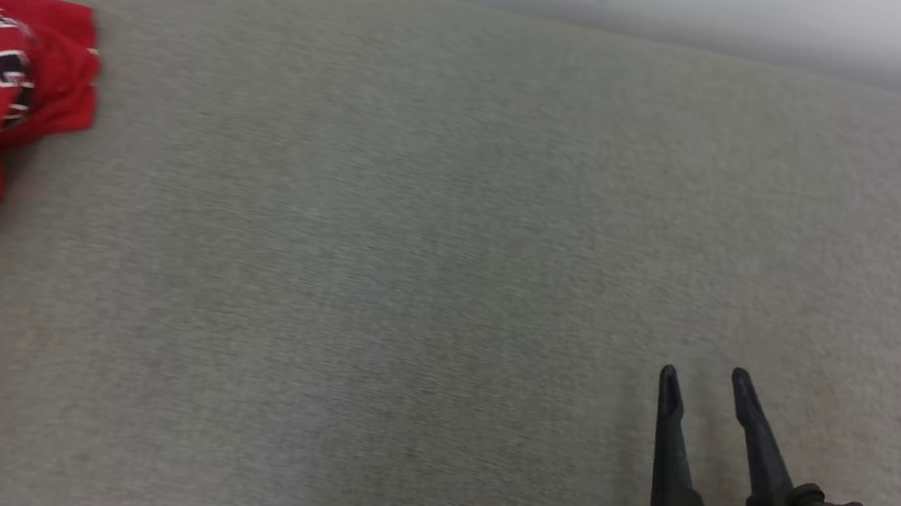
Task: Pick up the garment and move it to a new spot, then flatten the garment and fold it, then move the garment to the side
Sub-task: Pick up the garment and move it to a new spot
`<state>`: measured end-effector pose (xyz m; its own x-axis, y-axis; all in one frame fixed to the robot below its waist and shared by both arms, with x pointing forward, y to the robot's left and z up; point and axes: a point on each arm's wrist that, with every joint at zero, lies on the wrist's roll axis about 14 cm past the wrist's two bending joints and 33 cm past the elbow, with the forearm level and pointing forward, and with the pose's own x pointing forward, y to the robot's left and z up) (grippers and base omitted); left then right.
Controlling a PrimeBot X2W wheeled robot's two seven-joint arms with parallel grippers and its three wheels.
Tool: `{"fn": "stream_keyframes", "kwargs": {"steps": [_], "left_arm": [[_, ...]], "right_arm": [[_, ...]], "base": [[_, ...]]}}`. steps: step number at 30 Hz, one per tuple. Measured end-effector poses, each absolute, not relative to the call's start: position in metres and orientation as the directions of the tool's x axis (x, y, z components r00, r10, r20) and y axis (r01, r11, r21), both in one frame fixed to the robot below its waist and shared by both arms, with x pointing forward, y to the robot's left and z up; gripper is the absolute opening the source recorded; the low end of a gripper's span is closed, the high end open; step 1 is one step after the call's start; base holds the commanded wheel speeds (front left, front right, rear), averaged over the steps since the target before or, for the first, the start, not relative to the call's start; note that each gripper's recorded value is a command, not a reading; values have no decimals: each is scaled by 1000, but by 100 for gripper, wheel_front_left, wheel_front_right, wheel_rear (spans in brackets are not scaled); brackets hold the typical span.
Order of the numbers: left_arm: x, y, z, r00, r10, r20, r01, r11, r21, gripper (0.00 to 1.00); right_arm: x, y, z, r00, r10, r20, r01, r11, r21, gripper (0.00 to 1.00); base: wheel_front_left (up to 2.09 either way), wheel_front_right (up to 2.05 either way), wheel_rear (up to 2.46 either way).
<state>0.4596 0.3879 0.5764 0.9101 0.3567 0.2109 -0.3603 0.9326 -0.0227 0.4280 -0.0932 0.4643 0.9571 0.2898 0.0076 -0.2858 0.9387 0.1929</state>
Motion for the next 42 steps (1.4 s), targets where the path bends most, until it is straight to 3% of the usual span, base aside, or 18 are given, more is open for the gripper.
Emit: {"fn": "stream_keyframes", "kwargs": {"steps": [5,13,20,25,26,27,28,36,42], "left_arm": [[494,393,547,930,360,79,-358,933,-34,100],[518,389,476,909,334,-249,-339,940,22,100],[499,391,416,764,331,-554,-355,932,68,100],[506,389,421,764,324,-557,-335,938,87,100],[504,389,418,756,323,-570,-332,939,92,78],[501,389,415,745,323,-584,-330,939,97,25],[500,388,414,739,321,-592,-326,940,104,0],[502,389,426,773,326,-545,-304,943,132,0],[520,395,478,874,331,-357,-304,944,131,0]], "right_arm": [[430,-114,456,972,234,-16,-227,955,189,100],[423,-144,446,987,152,-54,-140,974,180,100],[421,-153,441,990,126,-70,-112,978,177,100],[422,-152,440,989,129,-70,-114,977,182,100],[422,-152,441,989,129,-69,-115,976,183,100],[422,-152,441,989,130,-69,-116,976,183,100],[422,-152,441,989,130,-69,-115,976,184,100],[422,-153,443,990,125,-63,-111,976,185,100],[422,-149,446,989,136,-56,-123,974,189,100]], "base": [[0,0,0],[0,0,0],[0,0,0],[0,0,0],[0,0,0],[0,0,0],[0,0,0],[0,0,0],[0,0,0]]}}
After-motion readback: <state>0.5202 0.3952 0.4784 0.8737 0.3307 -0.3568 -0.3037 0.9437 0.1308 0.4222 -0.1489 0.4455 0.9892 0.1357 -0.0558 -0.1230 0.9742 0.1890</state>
